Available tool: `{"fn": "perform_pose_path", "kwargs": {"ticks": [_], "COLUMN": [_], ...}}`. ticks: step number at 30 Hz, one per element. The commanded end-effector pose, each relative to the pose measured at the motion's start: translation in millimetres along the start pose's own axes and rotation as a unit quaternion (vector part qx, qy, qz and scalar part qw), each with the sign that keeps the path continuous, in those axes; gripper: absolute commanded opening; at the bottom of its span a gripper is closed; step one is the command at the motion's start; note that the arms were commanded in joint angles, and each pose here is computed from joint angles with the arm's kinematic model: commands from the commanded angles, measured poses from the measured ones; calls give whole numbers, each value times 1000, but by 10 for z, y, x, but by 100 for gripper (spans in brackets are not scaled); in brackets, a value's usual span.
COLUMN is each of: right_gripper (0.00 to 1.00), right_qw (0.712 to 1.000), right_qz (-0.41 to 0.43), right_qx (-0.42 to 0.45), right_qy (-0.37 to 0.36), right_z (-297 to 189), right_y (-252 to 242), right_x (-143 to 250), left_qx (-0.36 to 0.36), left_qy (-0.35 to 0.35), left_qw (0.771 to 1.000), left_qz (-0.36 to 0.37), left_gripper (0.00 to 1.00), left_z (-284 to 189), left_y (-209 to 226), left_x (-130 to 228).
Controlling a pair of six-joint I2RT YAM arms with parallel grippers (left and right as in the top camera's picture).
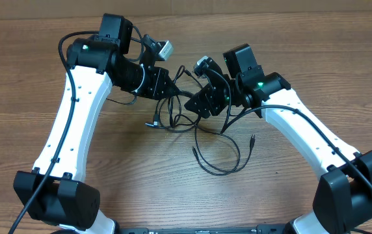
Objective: Untangle cables
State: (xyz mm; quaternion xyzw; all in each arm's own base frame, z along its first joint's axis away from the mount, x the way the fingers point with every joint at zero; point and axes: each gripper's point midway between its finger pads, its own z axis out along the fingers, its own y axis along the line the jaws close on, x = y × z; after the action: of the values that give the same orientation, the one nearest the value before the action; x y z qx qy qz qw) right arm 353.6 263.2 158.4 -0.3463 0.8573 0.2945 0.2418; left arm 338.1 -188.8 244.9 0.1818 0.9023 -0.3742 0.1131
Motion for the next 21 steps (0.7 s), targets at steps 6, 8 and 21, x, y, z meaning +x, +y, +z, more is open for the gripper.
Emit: {"fn": "perform_pose_path", "kwargs": {"ticks": [6, 8, 21], "right_gripper": [68, 56, 4], "right_qw": [1000, 999, 961], "right_qz": [11, 14, 156], "right_qx": [-22, -23, 218], "right_qy": [16, 21, 70], "right_z": [165, 198, -143], "right_y": [-7, -23, -914], "right_x": [103, 129, 496], "left_qx": [36, 35, -123], "left_qy": [-27, -27, 10], "left_qw": [998, 998, 992], "left_qz": [34, 34, -5], "left_gripper": [4, 4, 4], "left_z": [-140, -140, -245], "left_y": [-242, -240, 363], "left_x": [-117, -116, 71]}}
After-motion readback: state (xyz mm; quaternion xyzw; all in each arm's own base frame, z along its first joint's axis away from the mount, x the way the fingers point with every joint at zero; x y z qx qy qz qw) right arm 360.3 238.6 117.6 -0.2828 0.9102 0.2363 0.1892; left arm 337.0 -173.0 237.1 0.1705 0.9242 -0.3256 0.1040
